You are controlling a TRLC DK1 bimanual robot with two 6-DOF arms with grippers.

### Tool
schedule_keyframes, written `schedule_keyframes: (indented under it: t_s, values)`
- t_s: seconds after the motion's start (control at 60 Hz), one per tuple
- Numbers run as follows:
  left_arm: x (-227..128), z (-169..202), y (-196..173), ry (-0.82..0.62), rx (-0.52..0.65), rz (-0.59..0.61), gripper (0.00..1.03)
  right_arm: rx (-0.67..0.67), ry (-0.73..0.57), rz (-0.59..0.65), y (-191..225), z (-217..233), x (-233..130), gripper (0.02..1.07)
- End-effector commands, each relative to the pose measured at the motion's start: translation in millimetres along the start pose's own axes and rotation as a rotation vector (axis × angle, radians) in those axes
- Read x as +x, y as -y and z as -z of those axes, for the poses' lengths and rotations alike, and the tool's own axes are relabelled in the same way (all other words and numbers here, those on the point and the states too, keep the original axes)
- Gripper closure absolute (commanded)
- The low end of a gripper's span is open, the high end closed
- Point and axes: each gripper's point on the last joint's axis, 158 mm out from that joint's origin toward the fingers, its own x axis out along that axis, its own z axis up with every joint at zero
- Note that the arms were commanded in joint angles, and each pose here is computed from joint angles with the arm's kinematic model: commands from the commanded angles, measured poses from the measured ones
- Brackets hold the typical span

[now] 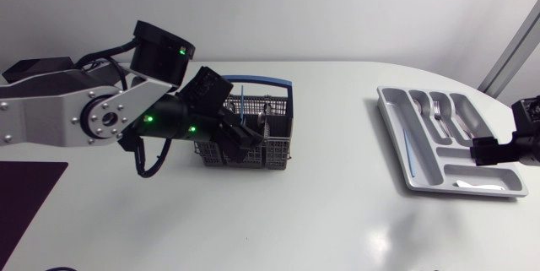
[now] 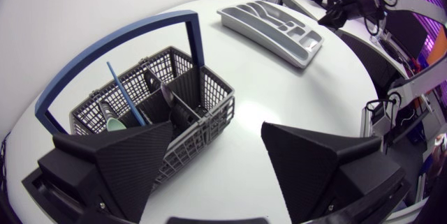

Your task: Unload the cutlery basket into the drawer organizer.

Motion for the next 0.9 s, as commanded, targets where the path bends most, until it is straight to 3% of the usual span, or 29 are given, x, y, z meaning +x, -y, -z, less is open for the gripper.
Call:
schedule_keyframes:
  t_s: [0.0, 0.3, 0.517, 0.65, 0.883]
  values:
    - [10.3, -11.9, -14.1, 0.009, -0.056, -0.027, 0.17, 0.045, 0.025, -0.03, -2.6, -11.7, -10.6, 0.07]
    - [34.7, -20.2, -33.0, -0.007, -0.151, -0.085, 0.38, 0.061, 0.003, -0.118, -31.7, -11.4, -9.3, 0.07]
    - [44.3, -23.0, -47.7, -0.003, -0.173, -0.126, 0.45, 0.062, 0.0, -0.145, -49.3, -16.2, -11.8, 0.07]
    - [52.4, -19.6, -50.7, -0.007, -0.175, -0.132, 0.56, 0.052, -0.002, -0.149, -59.2, -18.8, -13.9, 0.07]
    - [67.9, -13.3, -60.6, -0.022, -0.176, -0.163, 0.61, 0.029, 0.006, -0.17, -83.0, -25.7, -17.9, 0.07]
